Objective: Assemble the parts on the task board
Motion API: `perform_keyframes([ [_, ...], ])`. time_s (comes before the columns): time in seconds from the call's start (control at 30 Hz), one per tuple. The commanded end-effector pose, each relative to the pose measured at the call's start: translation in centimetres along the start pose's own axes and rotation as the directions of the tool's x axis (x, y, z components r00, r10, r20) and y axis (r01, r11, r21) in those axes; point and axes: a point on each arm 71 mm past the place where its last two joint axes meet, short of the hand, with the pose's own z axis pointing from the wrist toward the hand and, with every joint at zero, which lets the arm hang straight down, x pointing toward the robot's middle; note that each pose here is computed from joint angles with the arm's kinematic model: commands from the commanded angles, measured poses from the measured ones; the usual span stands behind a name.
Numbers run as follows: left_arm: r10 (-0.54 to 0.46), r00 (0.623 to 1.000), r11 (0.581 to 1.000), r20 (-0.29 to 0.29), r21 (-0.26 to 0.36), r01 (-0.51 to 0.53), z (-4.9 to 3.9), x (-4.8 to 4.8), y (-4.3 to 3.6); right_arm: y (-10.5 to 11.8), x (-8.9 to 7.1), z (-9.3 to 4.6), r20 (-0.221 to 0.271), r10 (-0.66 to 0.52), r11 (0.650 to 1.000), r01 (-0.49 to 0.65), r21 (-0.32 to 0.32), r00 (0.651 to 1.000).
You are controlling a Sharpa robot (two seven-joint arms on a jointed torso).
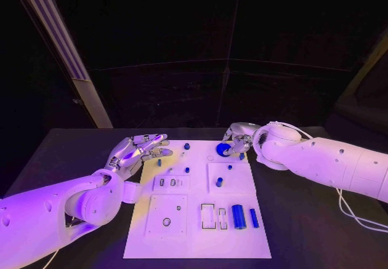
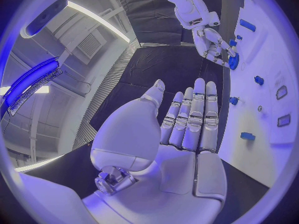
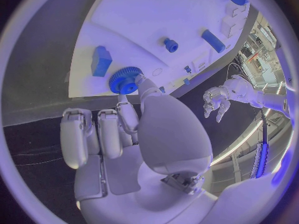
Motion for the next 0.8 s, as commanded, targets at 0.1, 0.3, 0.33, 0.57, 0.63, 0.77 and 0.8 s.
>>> perform_keyframes([
  [0.1,-0.009,1.000,1.000,-0.016,0.004,0.009,0.06,0.16,-0.09,0.6,0.2,0.1,-0.021,-0.013,1.000,0.013,-0.022,1.000],
  [0.3,-0.009,1.000,1.000,-0.017,0.002,0.009,0.07,0.15,-0.08,0.7,0.2,0.2,-0.010,-0.045,0.999,0.044,-0.014,0.999],
  [0.33,-0.010,1.000,1.000,-0.017,0.002,0.010,0.07,0.15,-0.08,0.6,0.1,0.2,-0.004,-0.055,0.998,0.055,-0.011,0.998],
  [0.57,-0.010,1.000,1.000,-0.018,0.001,0.010,0.07,0.12,-0.06,0.7,-0.1,0.2,0.035,-0.133,0.991,0.133,-0.008,0.991],
  [0.63,-0.010,1.000,1.000,-0.018,0.001,0.010,0.08,0.12,-0.06,0.9,-0.2,0.2,0.047,-0.144,0.989,0.145,-0.014,0.988],
  [0.77,-0.010,1.000,1.000,-0.018,0.000,0.010,0.09,0.12,-0.04,1.6,-0.2,0.1,0.074,-0.151,0.987,0.154,-0.043,0.986],
  [0.8,-0.010,1.000,1.000,-0.018,0.000,0.010,0.10,0.11,-0.04,1.9,-0.3,0.1,0.082,-0.150,0.987,0.155,-0.053,0.985],
])
